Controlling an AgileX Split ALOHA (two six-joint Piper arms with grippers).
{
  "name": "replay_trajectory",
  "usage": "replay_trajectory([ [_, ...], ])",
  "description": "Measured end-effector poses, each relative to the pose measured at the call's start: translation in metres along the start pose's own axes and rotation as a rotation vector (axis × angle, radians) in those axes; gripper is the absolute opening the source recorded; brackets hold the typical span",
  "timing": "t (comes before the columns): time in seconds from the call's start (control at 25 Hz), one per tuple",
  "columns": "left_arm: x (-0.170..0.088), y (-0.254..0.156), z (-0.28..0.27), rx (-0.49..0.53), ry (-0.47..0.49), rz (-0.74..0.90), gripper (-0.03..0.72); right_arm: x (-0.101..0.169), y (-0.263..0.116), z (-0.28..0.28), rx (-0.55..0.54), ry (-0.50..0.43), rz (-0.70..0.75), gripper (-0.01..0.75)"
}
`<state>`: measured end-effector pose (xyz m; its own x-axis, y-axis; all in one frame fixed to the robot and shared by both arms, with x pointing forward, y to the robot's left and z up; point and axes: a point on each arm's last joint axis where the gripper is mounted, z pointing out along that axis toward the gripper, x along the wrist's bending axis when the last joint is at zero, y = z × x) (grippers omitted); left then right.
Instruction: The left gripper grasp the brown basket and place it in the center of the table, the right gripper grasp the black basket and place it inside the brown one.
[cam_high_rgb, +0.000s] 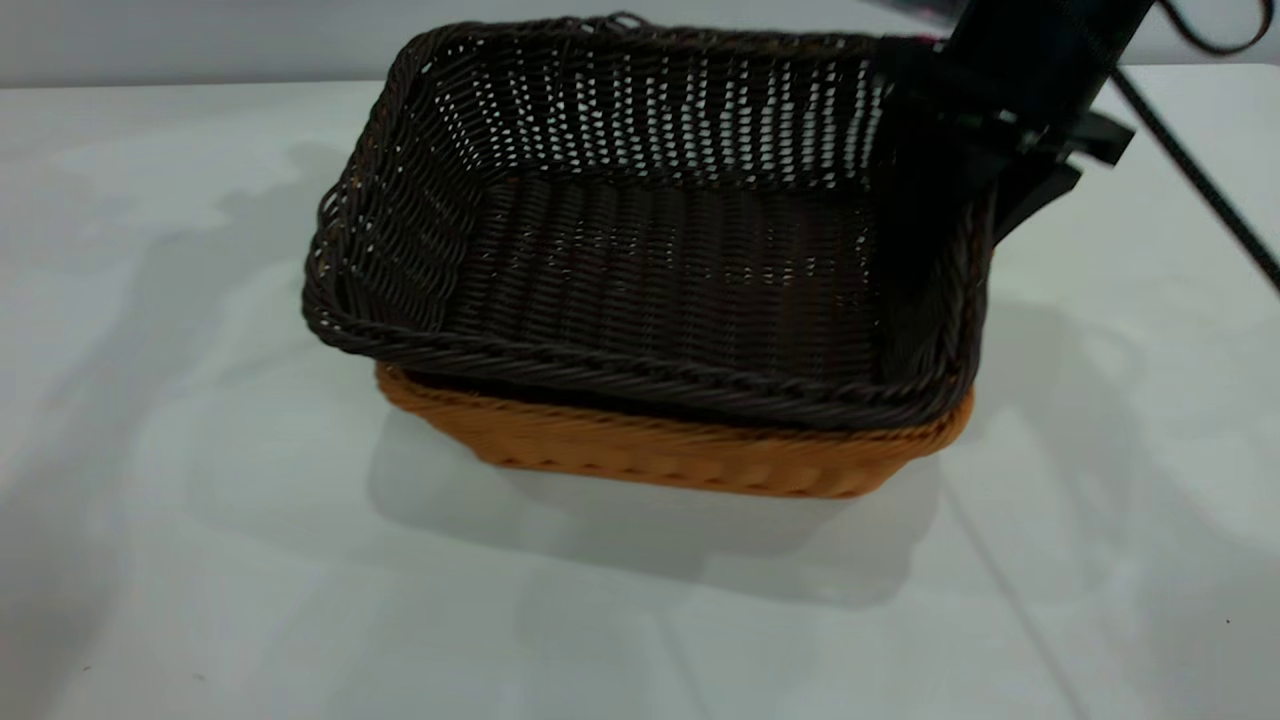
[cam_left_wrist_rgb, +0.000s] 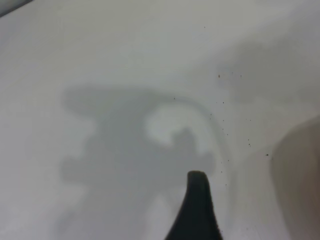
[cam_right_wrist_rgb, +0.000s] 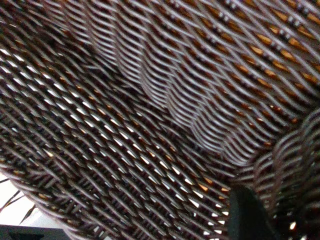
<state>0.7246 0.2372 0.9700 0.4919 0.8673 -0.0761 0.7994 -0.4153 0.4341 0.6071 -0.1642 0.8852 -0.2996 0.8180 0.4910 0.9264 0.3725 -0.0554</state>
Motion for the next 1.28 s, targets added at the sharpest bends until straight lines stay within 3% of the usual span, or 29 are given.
replay_trajectory([
  [0.44, 0.000, 0.000, 0.000, 0.001, 0.000, -0.001, 0.543, -0.010, 0.006, 0.013, -0.034, -0.031, 0.038, 0.237],
  [0.52, 0.000, 0.000, 0.000, 0.001, 0.000, -0.001, 0.543, -0.010, 0.007, 0.013, -0.037, -0.029, 0.040, 0.304],
  [0.68, 0.000, 0.000, 0.000, 0.001, 0.000, 0.001, 0.543, -0.010, 0.007, 0.012, -0.039, -0.038, 0.030, 0.528],
  [0.84, -0.001, 0.002, -0.006, -0.012, 0.005, 0.016, 0.543, -0.005, 0.007, -0.006, -0.061, -0.095, -0.010, 0.649],
  [1.08, -0.014, 0.015, -0.073, -0.105, 0.037, 0.056, 0.544, 0.034, 0.004, -0.093, -0.242, -0.218, -0.098, 0.655],
  [1.28, -0.040, 0.013, -0.162, -0.175, 0.056, 0.109, 0.544, 0.092, -0.040, -0.184, -0.484, -0.254, -0.202, 0.610],
])
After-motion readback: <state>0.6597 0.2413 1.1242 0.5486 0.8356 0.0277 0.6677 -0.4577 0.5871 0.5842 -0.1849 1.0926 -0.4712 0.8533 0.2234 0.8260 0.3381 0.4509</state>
